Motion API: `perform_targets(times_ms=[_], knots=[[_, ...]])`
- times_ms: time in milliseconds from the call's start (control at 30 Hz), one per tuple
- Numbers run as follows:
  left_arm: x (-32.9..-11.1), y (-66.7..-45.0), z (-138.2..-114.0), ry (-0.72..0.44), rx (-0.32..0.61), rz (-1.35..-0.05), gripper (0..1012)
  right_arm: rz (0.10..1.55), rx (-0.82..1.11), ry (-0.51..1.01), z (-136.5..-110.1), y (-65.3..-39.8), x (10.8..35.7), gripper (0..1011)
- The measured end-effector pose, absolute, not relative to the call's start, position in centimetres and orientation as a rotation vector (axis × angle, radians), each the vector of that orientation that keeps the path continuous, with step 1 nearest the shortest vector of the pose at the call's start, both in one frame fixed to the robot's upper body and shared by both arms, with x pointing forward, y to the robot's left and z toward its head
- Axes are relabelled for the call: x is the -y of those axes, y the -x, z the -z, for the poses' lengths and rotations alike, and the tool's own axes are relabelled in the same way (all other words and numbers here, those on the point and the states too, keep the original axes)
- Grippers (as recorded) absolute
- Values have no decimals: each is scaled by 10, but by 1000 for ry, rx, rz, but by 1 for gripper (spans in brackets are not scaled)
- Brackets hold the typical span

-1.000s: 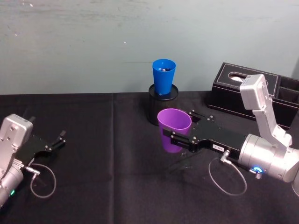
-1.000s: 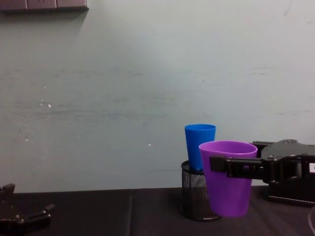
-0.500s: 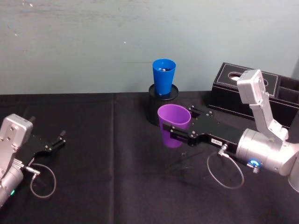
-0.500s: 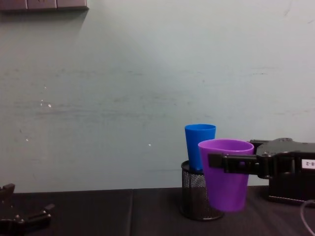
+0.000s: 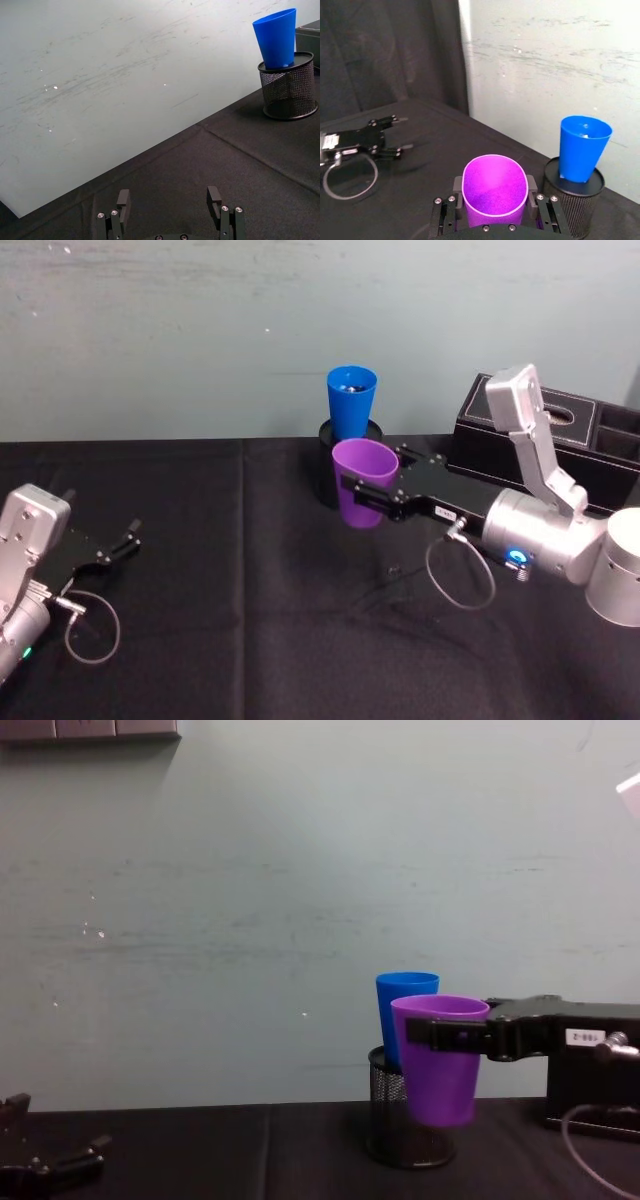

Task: Pick up one cup with a gripper and tap it against the other cup.

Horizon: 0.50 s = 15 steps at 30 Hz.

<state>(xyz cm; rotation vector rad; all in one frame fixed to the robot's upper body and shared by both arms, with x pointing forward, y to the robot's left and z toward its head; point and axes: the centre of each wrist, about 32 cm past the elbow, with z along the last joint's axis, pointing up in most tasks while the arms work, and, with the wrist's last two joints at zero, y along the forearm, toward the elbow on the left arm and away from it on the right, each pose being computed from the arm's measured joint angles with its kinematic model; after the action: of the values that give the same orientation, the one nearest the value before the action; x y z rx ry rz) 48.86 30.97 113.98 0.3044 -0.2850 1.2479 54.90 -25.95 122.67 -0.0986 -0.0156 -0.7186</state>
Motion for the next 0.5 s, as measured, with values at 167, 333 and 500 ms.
perform_targets(times_ms=[167,333,500], knots=[[-310,-489,-1140,-304,285,-1248,1000,749,14,90,-1224,-561,256,713],[-310,-489,-1140,-304,285,-1248,1000,783,16,86,-1221,-571,253,715],[-310,-489,-1140,-304,285,-1248,1000,828,10,88,-1217,-582,251,715]])
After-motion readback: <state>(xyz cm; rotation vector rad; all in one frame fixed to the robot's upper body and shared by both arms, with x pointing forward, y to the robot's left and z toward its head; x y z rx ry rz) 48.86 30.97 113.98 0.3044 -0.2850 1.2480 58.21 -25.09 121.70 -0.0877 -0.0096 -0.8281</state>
